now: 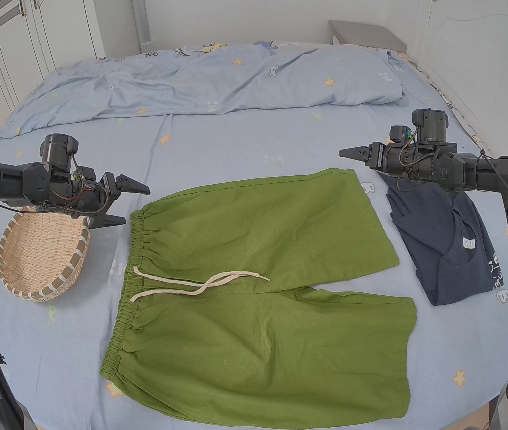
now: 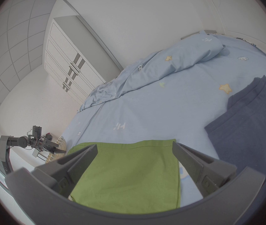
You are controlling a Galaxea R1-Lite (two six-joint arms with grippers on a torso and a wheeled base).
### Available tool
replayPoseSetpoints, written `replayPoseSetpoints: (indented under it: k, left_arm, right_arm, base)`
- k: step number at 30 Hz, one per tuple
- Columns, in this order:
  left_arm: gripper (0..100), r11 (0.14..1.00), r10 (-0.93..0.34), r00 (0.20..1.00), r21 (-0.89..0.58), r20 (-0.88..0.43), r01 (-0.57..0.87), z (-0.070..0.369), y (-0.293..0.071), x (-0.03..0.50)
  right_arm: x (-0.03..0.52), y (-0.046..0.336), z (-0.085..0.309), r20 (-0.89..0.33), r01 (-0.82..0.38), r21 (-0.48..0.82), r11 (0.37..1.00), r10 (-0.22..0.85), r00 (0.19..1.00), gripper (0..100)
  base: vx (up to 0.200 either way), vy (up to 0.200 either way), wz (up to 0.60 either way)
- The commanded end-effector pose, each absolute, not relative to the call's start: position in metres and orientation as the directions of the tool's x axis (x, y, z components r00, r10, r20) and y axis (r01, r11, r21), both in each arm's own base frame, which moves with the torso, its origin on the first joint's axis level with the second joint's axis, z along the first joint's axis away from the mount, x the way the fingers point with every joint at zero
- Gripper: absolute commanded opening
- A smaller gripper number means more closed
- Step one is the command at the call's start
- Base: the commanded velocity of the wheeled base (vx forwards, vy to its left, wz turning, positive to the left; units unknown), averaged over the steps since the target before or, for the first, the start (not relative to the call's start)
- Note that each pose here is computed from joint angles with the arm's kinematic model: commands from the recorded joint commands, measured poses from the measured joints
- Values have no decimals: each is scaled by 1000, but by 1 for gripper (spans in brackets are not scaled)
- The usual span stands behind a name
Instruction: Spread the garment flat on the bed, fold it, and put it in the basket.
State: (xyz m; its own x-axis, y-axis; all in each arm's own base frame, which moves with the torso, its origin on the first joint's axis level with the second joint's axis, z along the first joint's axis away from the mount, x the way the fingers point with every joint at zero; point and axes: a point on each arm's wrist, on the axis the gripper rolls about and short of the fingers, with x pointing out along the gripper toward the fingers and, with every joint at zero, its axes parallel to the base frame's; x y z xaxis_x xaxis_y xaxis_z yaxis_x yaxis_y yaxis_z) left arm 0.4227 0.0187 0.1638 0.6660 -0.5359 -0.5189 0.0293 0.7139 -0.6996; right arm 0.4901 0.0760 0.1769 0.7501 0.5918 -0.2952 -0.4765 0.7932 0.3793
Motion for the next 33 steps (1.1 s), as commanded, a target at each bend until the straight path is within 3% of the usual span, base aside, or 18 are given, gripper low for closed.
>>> replayPoseSetpoints:
  k: [1, 5, 11, 16, 22, 27, 33]
  left_arm:
    - [100, 713, -543, 675, -699, -500, 56, 181, 13, 411]
    - [100, 711, -552, 670, -700, -497, 66, 186, 8, 402]
    - [100, 702, -593, 606, -709, -530, 68, 183, -16, 372]
    - [100, 698, -636, 491, -715, -596, 37, 161, -40, 329]
    - [100, 698, -656, 436, -715, -615, 42, 148, -50, 286]
    - [100, 688, -689, 383, -722, -615, 76, 134, -71, 271]
    - [100, 676, -708, 363, -730, -606, 100, 123, -85, 271]
  right_arm:
    - [480, 63, 188, -294, -459, 380, 803, 575, 763, 100]
    - [464, 56, 192, -321, -438, 392, 809, 566, 759, 100]
    - [379, 45, 187, -443, -370, 441, 817, 557, 702, 100]
    - [312, 41, 159, -520, -319, 479, 818, 557, 647, 100]
    - [260, 38, 142, -564, -277, 545, 791, 591, 577, 100]
    - [238, 45, 127, -575, -308, 599, 740, 664, 478, 100]
    - [231, 57, 106, -599, -326, 606, 726, 686, 414, 100]
  base:
    - [0, 0, 0]
    - [0, 0, 0]
    - [0, 0, 0]
    - [0, 0, 0]
    - [0, 0, 0]
    - [0, 0, 0]
    - [0, 0, 0]
